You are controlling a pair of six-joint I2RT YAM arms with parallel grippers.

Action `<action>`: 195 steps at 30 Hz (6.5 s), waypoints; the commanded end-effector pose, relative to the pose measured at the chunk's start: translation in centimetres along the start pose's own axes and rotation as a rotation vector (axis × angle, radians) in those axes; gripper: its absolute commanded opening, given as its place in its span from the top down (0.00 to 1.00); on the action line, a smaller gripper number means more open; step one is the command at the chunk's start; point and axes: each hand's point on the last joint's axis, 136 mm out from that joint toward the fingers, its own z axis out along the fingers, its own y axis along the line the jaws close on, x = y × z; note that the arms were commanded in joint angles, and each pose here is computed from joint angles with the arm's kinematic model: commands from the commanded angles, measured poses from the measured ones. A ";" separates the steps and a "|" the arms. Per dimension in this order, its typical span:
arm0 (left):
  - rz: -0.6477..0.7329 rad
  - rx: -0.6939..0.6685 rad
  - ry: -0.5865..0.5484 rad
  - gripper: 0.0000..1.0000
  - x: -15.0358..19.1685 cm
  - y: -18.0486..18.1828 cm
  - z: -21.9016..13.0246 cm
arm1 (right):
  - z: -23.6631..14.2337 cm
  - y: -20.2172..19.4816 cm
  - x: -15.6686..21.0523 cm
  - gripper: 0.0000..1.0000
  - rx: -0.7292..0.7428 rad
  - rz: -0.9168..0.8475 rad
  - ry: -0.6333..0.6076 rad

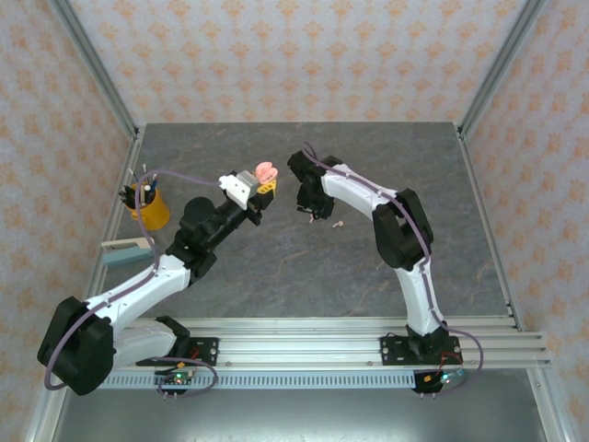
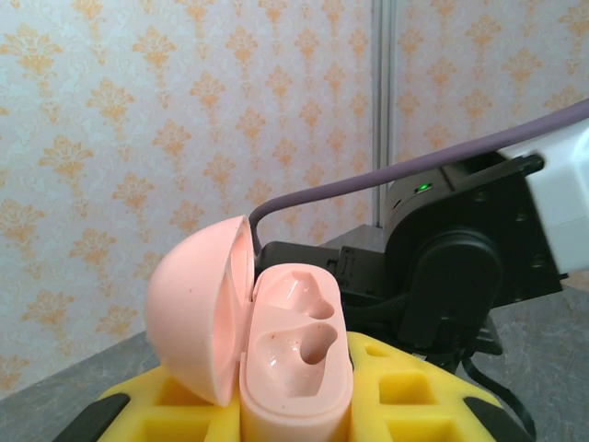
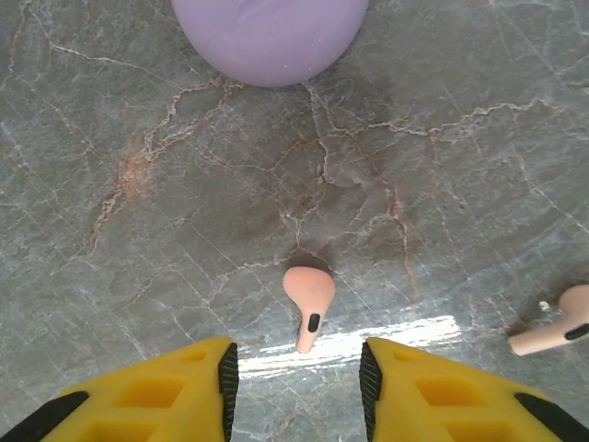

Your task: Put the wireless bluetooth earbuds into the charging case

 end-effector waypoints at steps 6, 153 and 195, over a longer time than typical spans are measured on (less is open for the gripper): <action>0.007 0.029 -0.086 1.00 -2.2 -0.8 -0.7 | 1.6 -0.3 -0.4 0.59 0.060 0.009 0.013; -0.052 0.397 0.042 1.00 -1.8 -7.8 6.8 | -30.6 2.0 0.8 0.82 -0.629 -0.604 -0.860; -0.030 0.398 0.039 1.00 -2.3 -7.8 6.9 | -28.7 1.3 0.8 0.85 -0.528 -0.689 -0.841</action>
